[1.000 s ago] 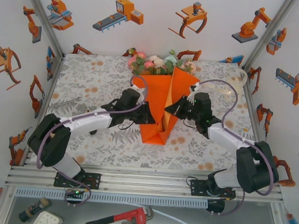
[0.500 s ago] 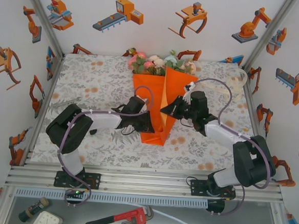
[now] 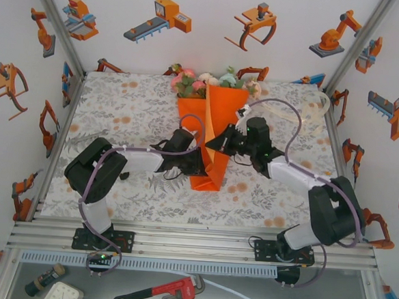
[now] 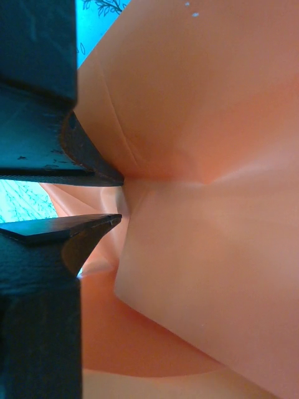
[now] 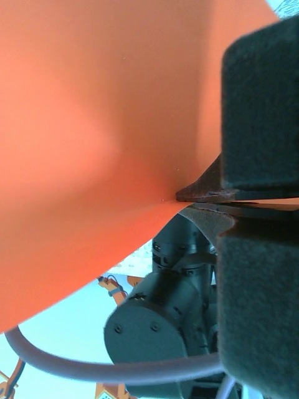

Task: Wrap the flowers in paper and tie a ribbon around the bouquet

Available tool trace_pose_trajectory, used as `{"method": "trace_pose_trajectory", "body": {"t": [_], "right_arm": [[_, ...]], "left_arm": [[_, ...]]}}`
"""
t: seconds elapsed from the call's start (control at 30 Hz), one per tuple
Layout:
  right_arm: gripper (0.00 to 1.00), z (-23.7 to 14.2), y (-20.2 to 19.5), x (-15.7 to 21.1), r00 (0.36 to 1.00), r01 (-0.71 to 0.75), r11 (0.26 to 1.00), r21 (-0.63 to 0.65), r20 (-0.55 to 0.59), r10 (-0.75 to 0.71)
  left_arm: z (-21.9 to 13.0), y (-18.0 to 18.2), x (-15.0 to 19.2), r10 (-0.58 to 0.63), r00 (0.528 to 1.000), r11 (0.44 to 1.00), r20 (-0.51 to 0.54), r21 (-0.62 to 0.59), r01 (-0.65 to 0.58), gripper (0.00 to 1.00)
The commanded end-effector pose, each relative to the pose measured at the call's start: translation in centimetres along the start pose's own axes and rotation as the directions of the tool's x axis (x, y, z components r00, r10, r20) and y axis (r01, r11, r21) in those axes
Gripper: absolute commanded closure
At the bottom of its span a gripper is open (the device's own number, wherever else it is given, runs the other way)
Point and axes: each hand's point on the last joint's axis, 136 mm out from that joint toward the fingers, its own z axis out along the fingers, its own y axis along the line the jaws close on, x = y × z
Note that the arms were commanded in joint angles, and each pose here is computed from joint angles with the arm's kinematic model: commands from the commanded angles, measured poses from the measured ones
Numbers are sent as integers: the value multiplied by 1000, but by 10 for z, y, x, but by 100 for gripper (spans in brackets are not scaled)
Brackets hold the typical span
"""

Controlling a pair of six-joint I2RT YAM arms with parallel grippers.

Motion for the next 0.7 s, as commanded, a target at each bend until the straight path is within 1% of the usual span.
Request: {"method": "trace_pose_trajectory", "body": {"t": [0.0,0.17,0.23,0.37,0.47,0.5,0.57,0.67], "right_arm": [[94,22,-24,0,1000,7,998,58,-11,-6],[87,41,-44,13,998,-17,999,46,-56,20],[85,45,-52,17,998,-25,998,61,-65,29],[84,52,-62,22,996,-39,997,65,-76,44],[83,57,-71,26,995,-48,995,84,-83,55],[81,58,-73,27,995,-51,995,87,-85,58],[70,61,-75,27,994,-58,994,88,-89,65],[57,64,-76,25,993,-70,994,84,-86,78]], "left_arm": [[2,11,1,-9,1000,999,13,-35,9,71],[-9,6,-2,1,999,1000,37,-24,0,70],[-13,4,-2,4,999,1000,42,-17,-4,70],[-26,-2,-3,9,998,1000,65,6,-10,67],[-42,-9,-3,31,995,999,93,35,-34,63],[-47,-12,-2,39,994,998,101,44,-44,61],[-61,-16,-2,57,991,997,122,53,-64,58],[-80,-23,-5,52,986,995,159,74,-64,57]]}}
